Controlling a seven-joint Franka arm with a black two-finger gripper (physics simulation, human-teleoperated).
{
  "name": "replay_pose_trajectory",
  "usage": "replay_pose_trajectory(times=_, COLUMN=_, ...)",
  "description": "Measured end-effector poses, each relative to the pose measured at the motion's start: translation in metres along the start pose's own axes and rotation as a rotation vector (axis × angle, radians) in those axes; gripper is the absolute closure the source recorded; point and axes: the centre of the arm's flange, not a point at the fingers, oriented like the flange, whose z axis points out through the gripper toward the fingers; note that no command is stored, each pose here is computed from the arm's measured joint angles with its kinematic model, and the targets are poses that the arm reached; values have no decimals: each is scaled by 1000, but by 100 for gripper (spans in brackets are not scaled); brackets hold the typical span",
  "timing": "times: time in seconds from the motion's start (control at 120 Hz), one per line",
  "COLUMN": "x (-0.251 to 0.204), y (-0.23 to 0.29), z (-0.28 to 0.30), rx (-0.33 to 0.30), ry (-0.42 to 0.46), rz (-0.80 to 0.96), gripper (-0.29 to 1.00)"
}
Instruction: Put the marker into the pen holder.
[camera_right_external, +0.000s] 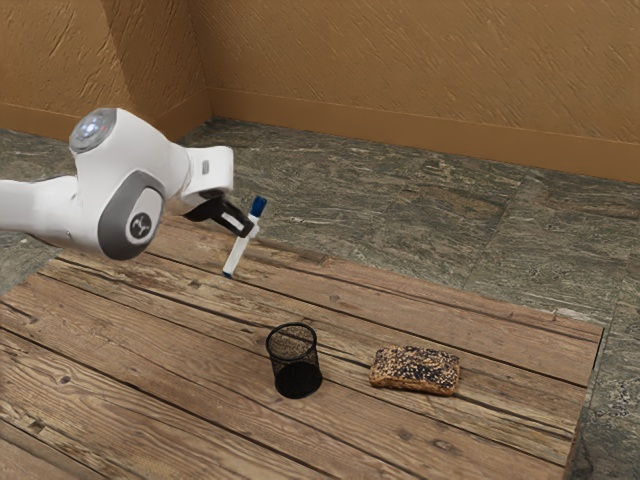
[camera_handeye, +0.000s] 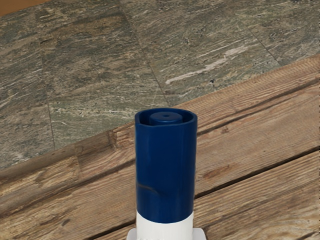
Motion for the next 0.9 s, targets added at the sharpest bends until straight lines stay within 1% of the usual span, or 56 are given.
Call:
replay_pose_trajectory(times=0.067, x=-1, y=18, z=-2, rx=-2, ry=30, rz=30, gripper=73)
replay_pose_trajectory(times=0.233, x=3, y=54, z=4, rx=-20, ry=69, rz=86, gripper=73)
replay_pose_trajectory(times=0.442, x=-10, y=81, z=39, rx=-56, ry=43, rz=119, gripper=73)
replay_pose_trajectory(times=0.658, x=-23, y=116, z=43, rx=-94, ry=44, rz=140, gripper=73)
replay_pose_trajectory(times=0.9, x=-37, y=115, z=65, rx=-106, ry=4, rz=121, gripper=73)
